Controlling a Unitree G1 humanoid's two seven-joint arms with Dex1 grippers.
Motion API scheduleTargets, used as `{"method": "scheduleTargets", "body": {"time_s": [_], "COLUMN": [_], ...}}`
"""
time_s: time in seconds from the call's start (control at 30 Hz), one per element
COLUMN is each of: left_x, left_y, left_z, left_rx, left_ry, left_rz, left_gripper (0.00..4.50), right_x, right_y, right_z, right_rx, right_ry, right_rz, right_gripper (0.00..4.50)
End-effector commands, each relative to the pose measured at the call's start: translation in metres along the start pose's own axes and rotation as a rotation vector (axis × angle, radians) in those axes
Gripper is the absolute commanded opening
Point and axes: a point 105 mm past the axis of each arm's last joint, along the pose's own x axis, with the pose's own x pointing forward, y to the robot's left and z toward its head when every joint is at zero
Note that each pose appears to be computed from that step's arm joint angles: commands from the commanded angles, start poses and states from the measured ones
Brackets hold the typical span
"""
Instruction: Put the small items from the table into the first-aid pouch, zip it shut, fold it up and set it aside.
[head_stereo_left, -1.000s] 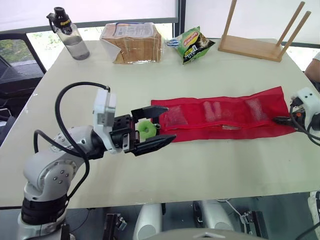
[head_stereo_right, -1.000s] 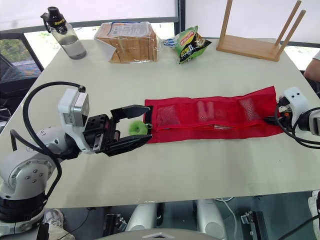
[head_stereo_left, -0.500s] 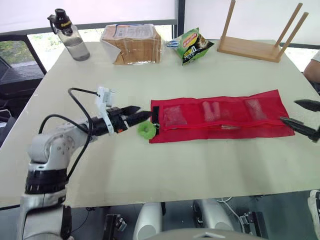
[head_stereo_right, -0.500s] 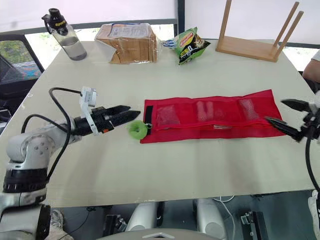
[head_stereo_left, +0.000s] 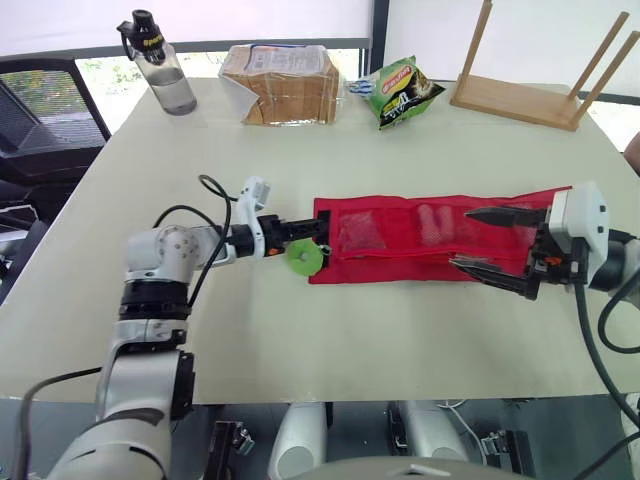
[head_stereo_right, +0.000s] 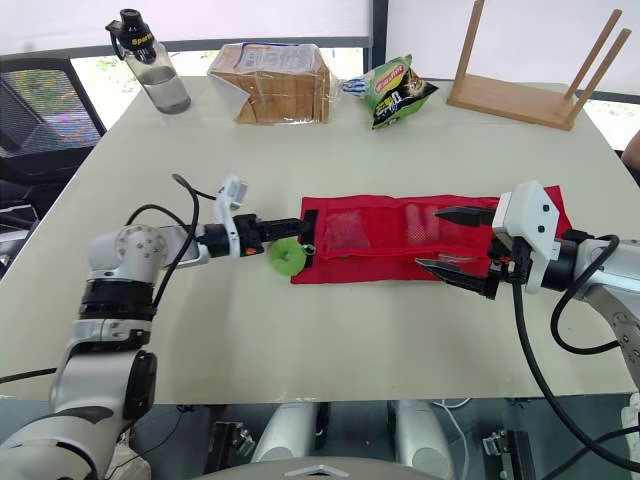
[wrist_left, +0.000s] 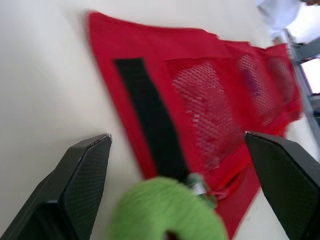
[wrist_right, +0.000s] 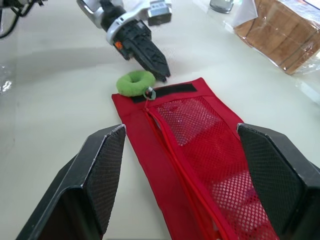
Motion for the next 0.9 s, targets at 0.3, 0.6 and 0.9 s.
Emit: {"method": "scheduleTargets", "body": {"time_s": [0.3, 0.6, 0.9], "left_x": [-0.008, 0.004, -0.002], "left_y": [-0.003, 0.001, 0.020], "left_z": [0.007, 0.005, 0.021], "left_rx": [-0.230, -0.179, -0.033], "left_ry": [-0.037, -0.009, -0.062], "left_rz": [-0.126, -0.074, 0.105], "left_gripper": [4.26, 0.36, 1.65], "right_x": [0.006, 0.010, 0.006], "right_y": [0.018, 0.017, 0.015], "right_z": [0.004, 0.001, 0.003], "right_rx": [-0.014, -0.011, -0.019], "right_ry": [-0.029, -0.033, -0.042], "right_rz": [0.011, 0.013, 0.001], "right_gripper": [3.82, 3.84, 3.84]}}
